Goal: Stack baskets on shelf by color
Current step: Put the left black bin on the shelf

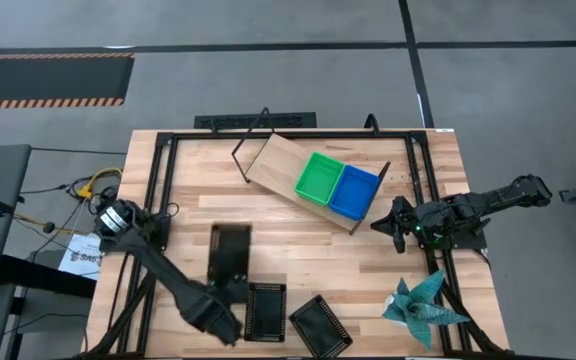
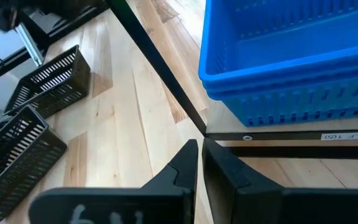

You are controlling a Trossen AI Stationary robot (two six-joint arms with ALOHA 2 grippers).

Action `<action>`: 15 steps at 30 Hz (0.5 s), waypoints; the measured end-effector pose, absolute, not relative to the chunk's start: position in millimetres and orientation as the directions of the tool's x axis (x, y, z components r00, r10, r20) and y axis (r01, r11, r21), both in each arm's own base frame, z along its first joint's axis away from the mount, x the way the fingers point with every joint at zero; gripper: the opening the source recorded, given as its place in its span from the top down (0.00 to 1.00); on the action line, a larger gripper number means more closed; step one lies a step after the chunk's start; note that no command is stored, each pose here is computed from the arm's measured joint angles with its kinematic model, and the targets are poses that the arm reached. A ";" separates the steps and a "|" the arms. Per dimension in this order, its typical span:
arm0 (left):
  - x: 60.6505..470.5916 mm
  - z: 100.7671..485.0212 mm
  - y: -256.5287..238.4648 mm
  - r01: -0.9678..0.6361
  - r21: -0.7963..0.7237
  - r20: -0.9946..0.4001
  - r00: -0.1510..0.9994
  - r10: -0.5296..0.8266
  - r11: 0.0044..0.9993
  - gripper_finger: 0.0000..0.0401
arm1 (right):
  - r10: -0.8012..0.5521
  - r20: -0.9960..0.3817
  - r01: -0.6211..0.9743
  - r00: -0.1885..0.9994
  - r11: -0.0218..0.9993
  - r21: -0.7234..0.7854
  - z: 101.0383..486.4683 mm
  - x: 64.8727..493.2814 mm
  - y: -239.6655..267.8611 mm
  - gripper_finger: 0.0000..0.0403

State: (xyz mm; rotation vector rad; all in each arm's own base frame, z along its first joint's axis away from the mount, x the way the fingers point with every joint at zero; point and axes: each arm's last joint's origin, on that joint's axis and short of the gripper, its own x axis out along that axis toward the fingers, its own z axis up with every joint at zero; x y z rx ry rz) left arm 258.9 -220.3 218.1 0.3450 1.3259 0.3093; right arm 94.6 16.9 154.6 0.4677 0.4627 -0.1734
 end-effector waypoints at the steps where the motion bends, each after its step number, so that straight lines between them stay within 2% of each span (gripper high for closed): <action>1: 263.5 224.0 -213.3 0.004 0.482 -0.851 0.239 0.467 0.876 1.00 | -0.056 -0.467 0.263 0.882 0.882 0.391 154.6 94.6 16.9 0.87; 5: 286.1 245.4 -172.9 0.119 0.641 -0.754 0.284 0.593 0.758 1.00 | -0.057 -0.467 0.257 0.882 0.889 0.378 154.6 94.6 16.9 0.87; 15: 313.8 301.8 -24.7 0.192 0.681 -0.727 0.296 0.620 0.707 1.00 | -0.058 -0.467 0.246 0.882 0.903 0.352 154.5 94.6 16.8 0.87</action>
